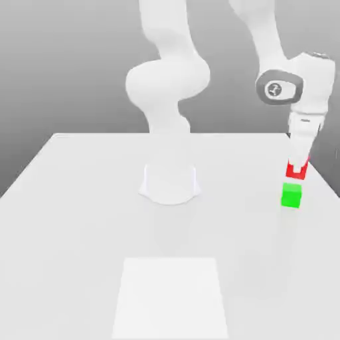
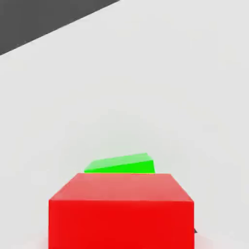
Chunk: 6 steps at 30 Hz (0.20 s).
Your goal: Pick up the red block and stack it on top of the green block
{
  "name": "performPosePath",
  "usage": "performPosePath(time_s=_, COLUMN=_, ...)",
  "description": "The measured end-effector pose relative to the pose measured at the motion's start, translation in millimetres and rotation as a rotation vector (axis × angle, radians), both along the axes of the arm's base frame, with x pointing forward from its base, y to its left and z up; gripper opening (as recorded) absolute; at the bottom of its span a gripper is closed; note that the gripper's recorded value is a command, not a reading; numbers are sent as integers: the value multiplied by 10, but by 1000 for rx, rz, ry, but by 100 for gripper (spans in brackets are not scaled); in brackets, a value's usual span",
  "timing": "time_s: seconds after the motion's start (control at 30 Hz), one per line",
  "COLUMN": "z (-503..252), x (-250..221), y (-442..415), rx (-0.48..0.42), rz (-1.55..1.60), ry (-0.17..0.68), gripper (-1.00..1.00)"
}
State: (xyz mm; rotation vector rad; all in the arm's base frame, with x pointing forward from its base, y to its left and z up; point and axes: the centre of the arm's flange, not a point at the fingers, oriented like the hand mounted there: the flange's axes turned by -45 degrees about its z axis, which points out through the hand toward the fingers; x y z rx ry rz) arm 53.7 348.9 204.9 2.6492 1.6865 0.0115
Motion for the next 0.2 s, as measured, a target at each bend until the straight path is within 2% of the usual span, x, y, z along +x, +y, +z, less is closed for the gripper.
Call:
performPosePath(time_s=0.1, z=-184, x=23, y=-17, rx=-1, rz=-9, ry=3, gripper=-100)
performPosePath(time_s=0.13, z=-230, x=8, y=-21, rx=-2, rz=-6, ry=4, gripper=100)
performPosePath(time_s=0.2, z=-230, x=8, y=-21, rx=-2, rz=-6, ry=4, gripper=100)
